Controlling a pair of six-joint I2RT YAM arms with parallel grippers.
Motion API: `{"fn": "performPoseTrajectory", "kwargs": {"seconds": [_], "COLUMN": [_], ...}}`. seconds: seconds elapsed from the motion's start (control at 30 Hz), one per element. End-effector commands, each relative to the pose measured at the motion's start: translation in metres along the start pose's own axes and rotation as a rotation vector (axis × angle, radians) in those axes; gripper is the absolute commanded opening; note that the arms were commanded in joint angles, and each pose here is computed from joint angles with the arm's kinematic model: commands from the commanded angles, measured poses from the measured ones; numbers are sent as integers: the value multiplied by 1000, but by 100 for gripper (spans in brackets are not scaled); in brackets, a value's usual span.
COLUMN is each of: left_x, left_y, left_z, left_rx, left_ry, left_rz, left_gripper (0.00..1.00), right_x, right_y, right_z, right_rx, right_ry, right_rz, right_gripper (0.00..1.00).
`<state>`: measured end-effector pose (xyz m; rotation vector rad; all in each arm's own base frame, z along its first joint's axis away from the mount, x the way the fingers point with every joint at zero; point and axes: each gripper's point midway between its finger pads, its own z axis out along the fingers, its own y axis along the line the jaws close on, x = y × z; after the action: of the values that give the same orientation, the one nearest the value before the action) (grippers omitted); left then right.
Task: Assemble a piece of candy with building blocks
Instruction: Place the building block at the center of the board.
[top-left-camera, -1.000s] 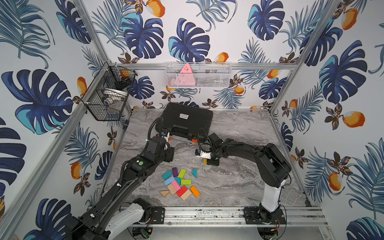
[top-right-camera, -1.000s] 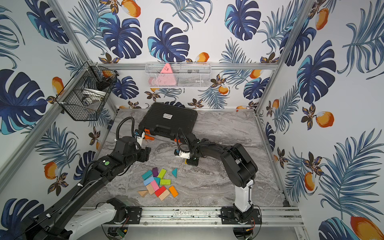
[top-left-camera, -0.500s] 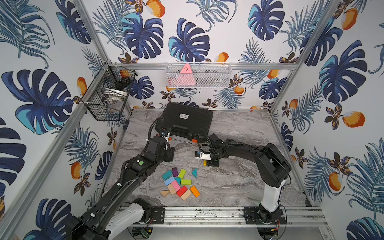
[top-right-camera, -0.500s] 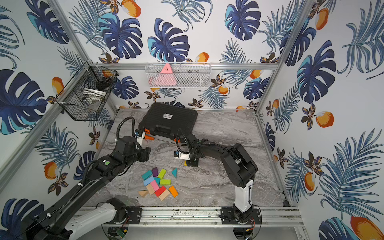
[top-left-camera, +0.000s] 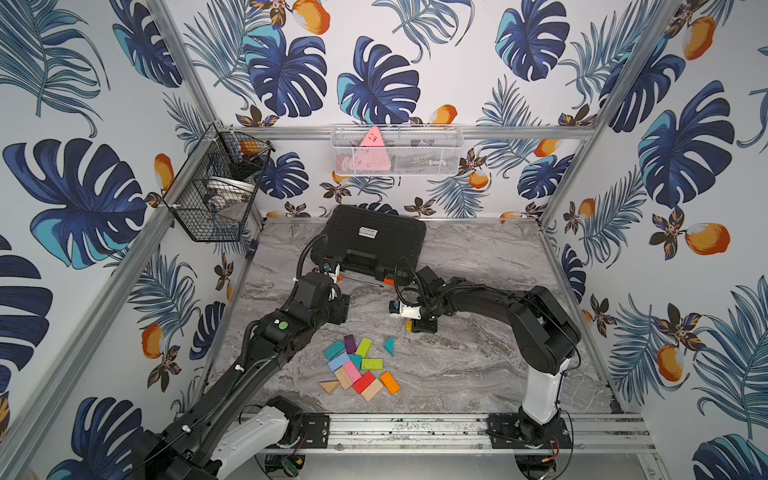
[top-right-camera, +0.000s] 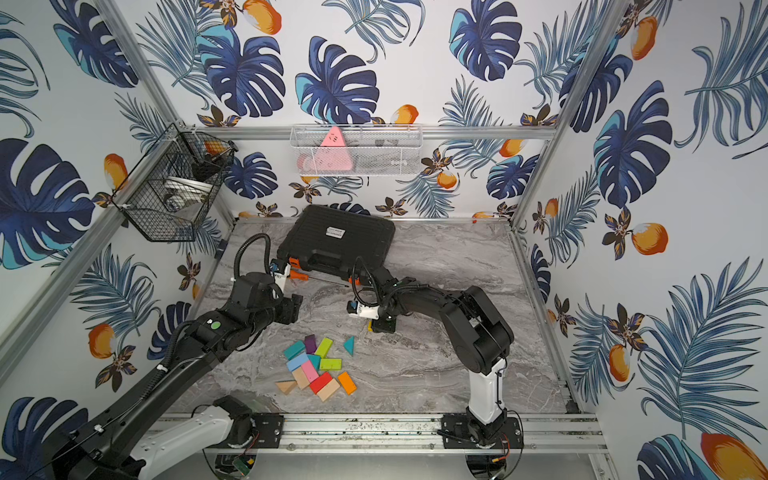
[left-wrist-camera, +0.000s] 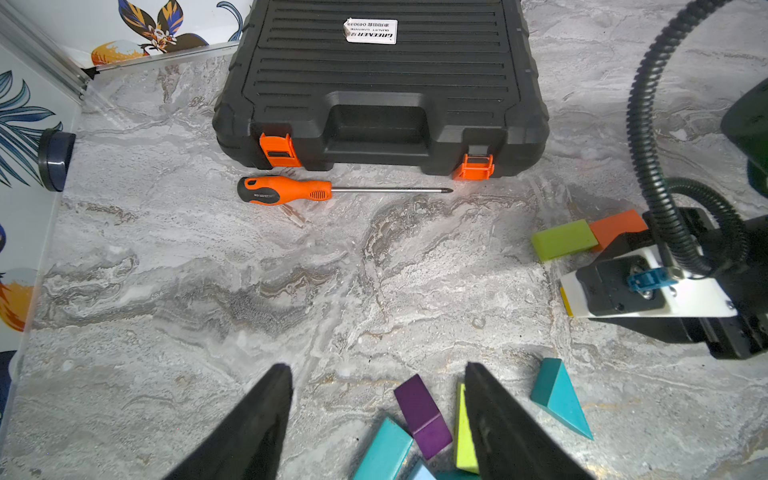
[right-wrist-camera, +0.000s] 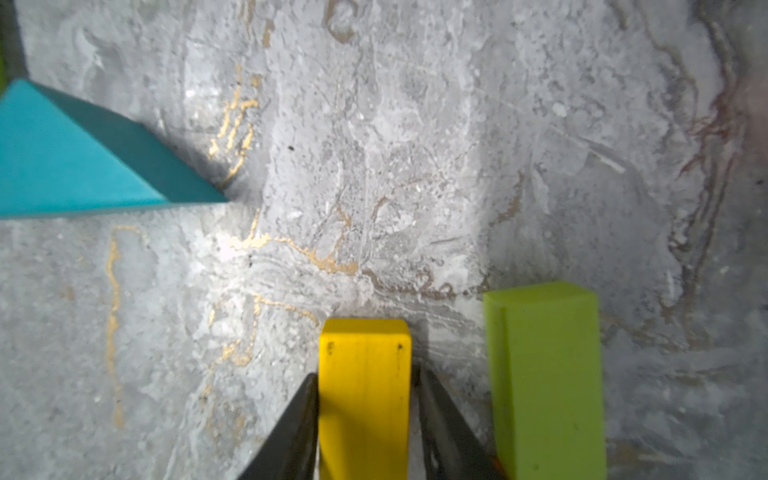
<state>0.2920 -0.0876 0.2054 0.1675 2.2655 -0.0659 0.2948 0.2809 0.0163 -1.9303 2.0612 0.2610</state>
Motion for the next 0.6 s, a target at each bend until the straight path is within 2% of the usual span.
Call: {"fn": "performPoseTrajectory", "kwargs": {"seconds": [0.0, 0.17, 0.37, 0.57], "left_x": [-6, -5, 7, 29], "left_y": [-1, -2, -7, -32], "left_z": [-1, 0, 4, 15], "left_rx": [6, 8, 35, 164], "left_ry": [-19, -11, 40, 144], "left_rz": [-15, -14, -45, -135], "left_gripper": [70, 70, 70, 70], "right_x": [-1, -15, -52, -78], "right_y": [2, 1, -3, -2], "right_z": [-1, -14, -51, -90], "right_rx": [-9, 7, 57, 94], "right_ry": [-5, -79, -283, -486], "right_rz": [12, 18, 51, 185], "right_gripper": [45, 52, 59, 62]}}
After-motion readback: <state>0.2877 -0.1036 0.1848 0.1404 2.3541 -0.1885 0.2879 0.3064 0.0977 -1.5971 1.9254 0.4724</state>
